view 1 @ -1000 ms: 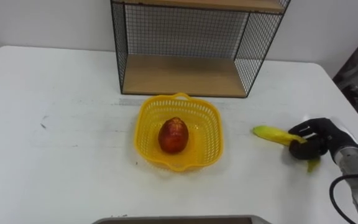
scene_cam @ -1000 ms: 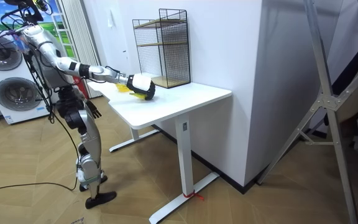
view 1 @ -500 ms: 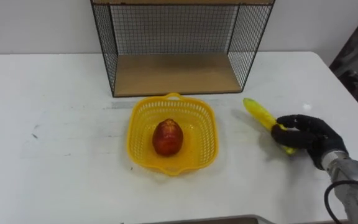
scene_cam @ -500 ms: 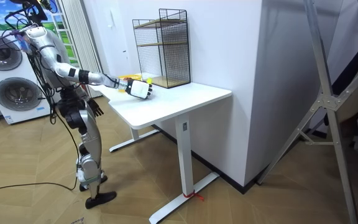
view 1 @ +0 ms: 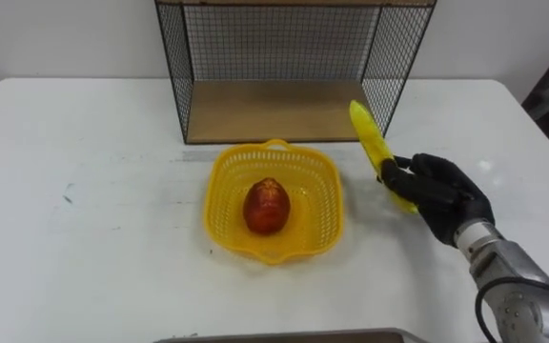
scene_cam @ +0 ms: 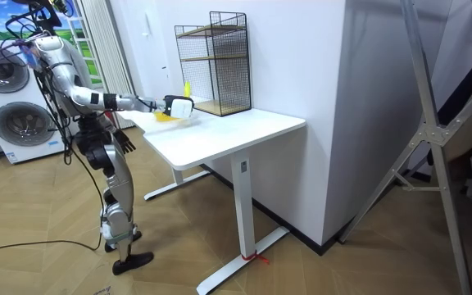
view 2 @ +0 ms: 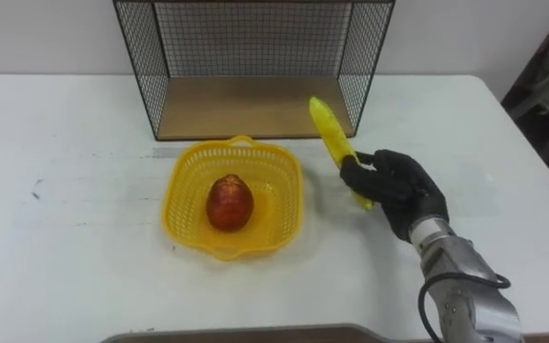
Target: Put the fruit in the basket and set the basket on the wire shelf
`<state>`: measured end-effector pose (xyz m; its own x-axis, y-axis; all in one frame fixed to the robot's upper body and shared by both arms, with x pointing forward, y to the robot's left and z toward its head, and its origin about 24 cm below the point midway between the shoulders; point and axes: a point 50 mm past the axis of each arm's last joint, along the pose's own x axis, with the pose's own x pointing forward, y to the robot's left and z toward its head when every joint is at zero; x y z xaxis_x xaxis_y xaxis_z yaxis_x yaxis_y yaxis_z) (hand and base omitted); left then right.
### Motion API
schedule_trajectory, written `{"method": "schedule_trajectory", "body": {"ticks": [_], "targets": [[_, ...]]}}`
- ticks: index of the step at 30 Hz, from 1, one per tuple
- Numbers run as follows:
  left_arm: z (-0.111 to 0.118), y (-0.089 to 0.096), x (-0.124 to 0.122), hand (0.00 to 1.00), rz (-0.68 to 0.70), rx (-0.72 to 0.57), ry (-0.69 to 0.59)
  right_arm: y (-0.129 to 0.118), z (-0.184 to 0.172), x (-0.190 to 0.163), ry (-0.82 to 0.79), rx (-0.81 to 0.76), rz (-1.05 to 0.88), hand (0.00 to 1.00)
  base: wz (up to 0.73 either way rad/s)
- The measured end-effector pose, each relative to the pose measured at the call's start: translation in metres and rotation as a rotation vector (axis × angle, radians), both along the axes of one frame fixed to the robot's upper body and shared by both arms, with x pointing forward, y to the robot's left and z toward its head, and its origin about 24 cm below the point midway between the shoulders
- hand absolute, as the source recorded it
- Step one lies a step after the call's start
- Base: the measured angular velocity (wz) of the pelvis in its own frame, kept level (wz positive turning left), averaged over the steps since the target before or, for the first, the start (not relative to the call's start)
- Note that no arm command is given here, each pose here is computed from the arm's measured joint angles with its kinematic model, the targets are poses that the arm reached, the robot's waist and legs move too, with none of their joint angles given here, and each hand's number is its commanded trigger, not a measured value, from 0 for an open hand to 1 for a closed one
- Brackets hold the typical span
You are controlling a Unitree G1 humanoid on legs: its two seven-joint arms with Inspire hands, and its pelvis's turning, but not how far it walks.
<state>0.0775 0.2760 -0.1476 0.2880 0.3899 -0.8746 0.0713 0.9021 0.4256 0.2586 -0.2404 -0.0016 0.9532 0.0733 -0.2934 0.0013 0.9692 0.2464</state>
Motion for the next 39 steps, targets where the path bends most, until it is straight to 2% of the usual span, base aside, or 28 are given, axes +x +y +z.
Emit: {"method": "schedule_trajectory", "body": {"ticks": [6,13,19,25,26,27,28,29,34,39], "targets": [[-0.002,-0.009,0.005,0.0,-0.005,-0.022,-0.012,0.017,0.011,0.004,-0.055,0.022,0.09,1.0,0.0],[-0.002,-0.01,0.006,0.0,-0.003,-0.026,-0.022,0.033,0.025,0.008,-0.118,0.013,0.172,1.0,0.0],[0.0,-0.011,0.01,0.0,-0.017,-0.029,-0.037,0.052,0.038,0.009,-0.169,-0.17,0.291,1.0,-0.04],[-0.001,-0.012,0.009,0.0,-0.018,-0.03,-0.033,0.054,0.04,0.009,-0.179,-0.234,0.328,1.0,-0.01],[-0.001,-0.013,0.009,0.0,-0.025,-0.031,-0.031,0.055,0.042,0.009,-0.186,-0.263,0.334,0.94,0.0],[-0.001,-0.013,0.009,0.0,-0.03,-0.032,-0.03,0.055,0.043,0.01,-0.192,-0.272,0.337,0.6,0.0],[-0.002,-0.014,0.009,0.0,-0.033,-0.033,-0.028,0.057,0.045,0.01,-0.202,-0.293,0.345,0.39,0.0],[-0.002,-0.014,0.009,0.0,-0.032,-0.033,-0.026,0.058,0.047,0.01,-0.211,-0.304,0.355,0.0,0.0],[-0.003,-0.015,0.008,0.0,0.002,-0.054,-0.036,0.07,0.052,0.008,-0.24,-0.359,0.41,0.0,0.0],[-0.003,-0.016,0.008,0.0,0.002,-0.055,-0.036,0.071,0.051,0.008,-0.24,-0.373,0.417,0.0,0.0]]}}
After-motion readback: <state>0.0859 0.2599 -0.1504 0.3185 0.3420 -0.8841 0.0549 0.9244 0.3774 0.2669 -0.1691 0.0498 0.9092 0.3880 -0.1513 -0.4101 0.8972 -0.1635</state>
